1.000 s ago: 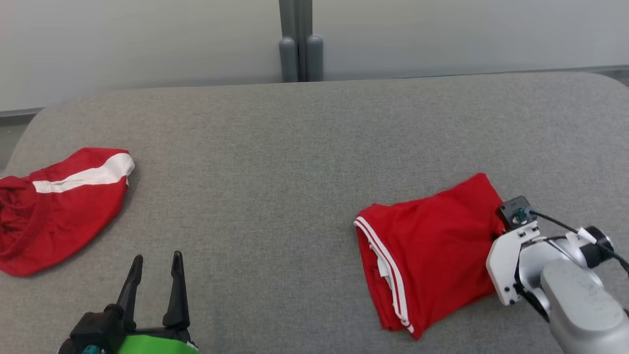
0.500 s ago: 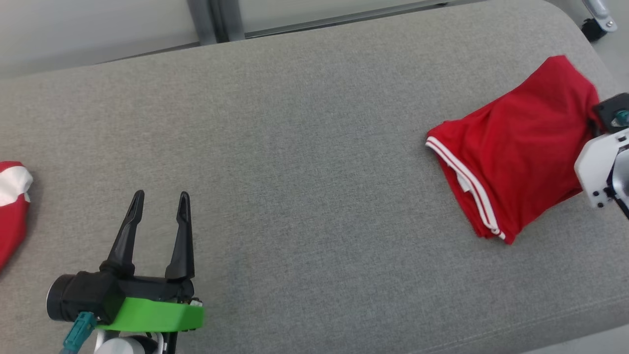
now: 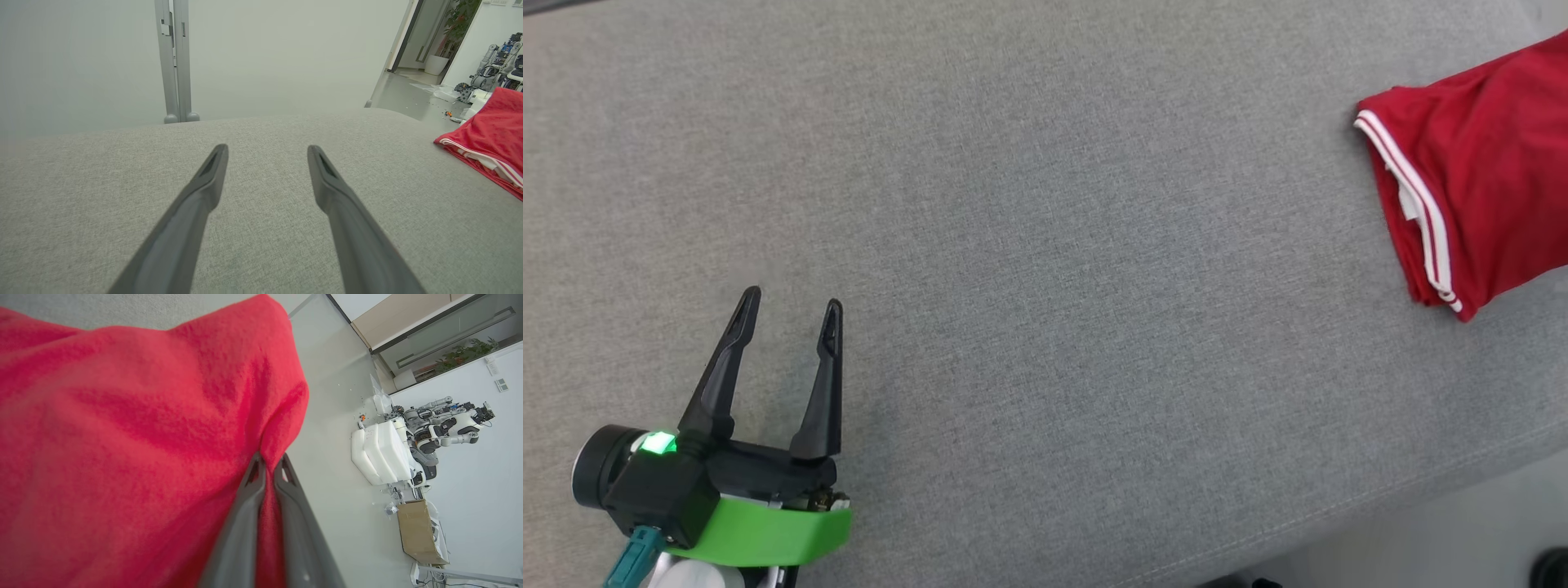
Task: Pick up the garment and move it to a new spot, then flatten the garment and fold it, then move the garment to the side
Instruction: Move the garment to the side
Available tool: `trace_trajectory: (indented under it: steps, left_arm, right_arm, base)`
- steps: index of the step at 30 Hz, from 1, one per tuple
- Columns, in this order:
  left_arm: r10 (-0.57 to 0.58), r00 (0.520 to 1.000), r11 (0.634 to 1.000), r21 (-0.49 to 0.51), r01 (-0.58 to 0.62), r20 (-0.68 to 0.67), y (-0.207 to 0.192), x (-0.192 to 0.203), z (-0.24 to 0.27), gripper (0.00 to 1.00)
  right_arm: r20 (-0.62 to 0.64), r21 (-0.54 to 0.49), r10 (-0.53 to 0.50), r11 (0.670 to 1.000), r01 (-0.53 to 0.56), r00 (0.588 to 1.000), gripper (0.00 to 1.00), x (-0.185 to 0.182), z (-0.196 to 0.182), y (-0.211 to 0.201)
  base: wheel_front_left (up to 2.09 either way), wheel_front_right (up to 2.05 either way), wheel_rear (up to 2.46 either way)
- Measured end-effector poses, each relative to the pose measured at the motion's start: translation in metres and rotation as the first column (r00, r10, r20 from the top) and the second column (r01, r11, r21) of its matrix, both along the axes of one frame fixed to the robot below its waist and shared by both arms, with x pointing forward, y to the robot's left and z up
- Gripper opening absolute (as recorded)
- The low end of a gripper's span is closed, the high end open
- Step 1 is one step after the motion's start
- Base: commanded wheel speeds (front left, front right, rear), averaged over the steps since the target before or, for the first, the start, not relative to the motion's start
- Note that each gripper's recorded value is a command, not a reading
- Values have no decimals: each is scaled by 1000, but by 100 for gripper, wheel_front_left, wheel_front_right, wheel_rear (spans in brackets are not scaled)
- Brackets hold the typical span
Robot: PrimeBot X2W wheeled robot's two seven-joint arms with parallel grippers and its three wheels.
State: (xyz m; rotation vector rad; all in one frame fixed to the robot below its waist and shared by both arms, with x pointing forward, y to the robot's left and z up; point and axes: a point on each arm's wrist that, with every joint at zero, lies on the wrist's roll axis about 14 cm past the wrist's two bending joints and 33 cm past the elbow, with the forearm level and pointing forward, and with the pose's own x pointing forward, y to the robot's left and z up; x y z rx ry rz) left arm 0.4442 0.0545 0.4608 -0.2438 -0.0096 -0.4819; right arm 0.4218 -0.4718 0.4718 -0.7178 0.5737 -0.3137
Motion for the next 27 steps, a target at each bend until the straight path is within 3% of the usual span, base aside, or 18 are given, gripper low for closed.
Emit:
trace_trajectory:
  steps: [3,4,5,10,16,20,23,27]
  left_arm:
    - [-5,1000,1000,4,5,-22,0,1,-9,100]
    - [-6,1000,1000,5,6,-29,0,0,-12,100]
    - [-5,999,1000,7,5,-33,1,0,-13,100]
    - [10,999,1000,1,-10,-36,4,-4,-10,100]
    - [71,997,997,-15,-71,-24,16,-8,3,100]
    - [126,992,992,-19,-126,-30,29,-15,9,100]
    - [160,986,987,-14,-160,-44,40,-27,10,100]
    - [227,973,974,-13,-228,-37,60,-41,19,100]
  right_arm:
    - [7,-30,-6,1000,6,1000,2,0,-1,-5]
    - [15,-40,3,999,-3,1000,73,2,-1,-4]
    - [23,-49,15,999,-14,1000,100,5,-1,-2]
    - [41,-89,90,992,-86,995,100,9,-3,17]
    - [163,-34,152,988,-148,975,100,17,2,54]
    - [318,123,85,984,-130,944,100,11,5,79]
    - [360,243,59,958,-155,931,100,-2,-7,105]
    - [472,328,58,915,-237,880,100,-12,9,138]
  base:
    - [0,0,0]
    - [0,0,0]
    - [0,0,0]
    - [0,0,0]
    - [0,0,0]
    - [0,0,0]
    - [0,0,0]
    - [0,0,0]
